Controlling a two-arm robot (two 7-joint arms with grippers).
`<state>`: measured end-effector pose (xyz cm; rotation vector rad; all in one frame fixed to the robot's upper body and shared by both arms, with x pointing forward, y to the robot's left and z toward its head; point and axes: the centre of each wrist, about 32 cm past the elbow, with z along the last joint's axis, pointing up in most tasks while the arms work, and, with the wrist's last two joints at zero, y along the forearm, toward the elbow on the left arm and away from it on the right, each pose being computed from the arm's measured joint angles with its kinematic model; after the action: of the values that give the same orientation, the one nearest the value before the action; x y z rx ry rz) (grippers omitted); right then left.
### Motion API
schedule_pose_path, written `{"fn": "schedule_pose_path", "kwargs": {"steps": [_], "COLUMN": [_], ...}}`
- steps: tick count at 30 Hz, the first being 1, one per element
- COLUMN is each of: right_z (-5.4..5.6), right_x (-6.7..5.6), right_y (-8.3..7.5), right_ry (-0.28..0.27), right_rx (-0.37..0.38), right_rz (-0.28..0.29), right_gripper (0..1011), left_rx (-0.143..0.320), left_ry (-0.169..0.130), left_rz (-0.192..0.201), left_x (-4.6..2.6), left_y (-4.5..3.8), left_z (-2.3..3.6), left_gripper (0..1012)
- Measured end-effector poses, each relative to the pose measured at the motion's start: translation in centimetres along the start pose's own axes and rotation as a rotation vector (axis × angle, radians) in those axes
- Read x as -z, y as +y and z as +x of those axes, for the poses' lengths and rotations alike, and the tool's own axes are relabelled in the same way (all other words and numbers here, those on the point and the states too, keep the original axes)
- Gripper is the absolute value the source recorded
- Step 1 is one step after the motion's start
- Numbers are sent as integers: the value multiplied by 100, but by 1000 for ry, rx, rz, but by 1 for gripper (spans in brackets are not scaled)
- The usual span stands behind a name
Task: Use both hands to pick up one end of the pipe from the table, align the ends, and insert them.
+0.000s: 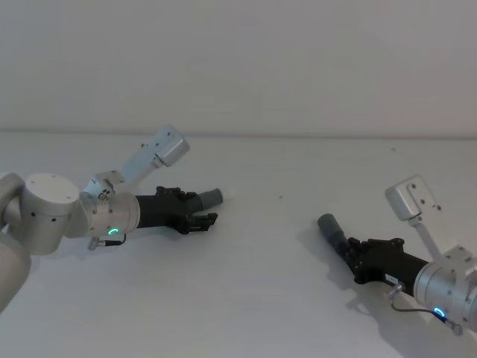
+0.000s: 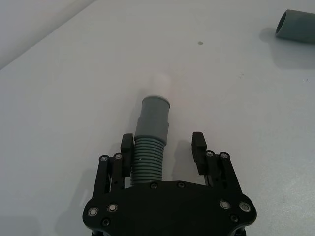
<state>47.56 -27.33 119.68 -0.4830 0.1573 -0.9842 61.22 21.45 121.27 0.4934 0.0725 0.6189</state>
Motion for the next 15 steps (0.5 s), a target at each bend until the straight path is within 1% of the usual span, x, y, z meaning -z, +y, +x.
{"fn": "schedule_pose_path", "kwargs": {"steps": [15], "right_z": [0], "right_x": [0], "right_y": [0], "right_ry": [0], "right_rx": [0], "right_rz": [0], "right_gripper": [94], "left_rx": [0], "left_ry": [0], "left_rz": [0], "left_x": [0], "left_y": [0], "left_z": [0], "left_gripper": [603]}}
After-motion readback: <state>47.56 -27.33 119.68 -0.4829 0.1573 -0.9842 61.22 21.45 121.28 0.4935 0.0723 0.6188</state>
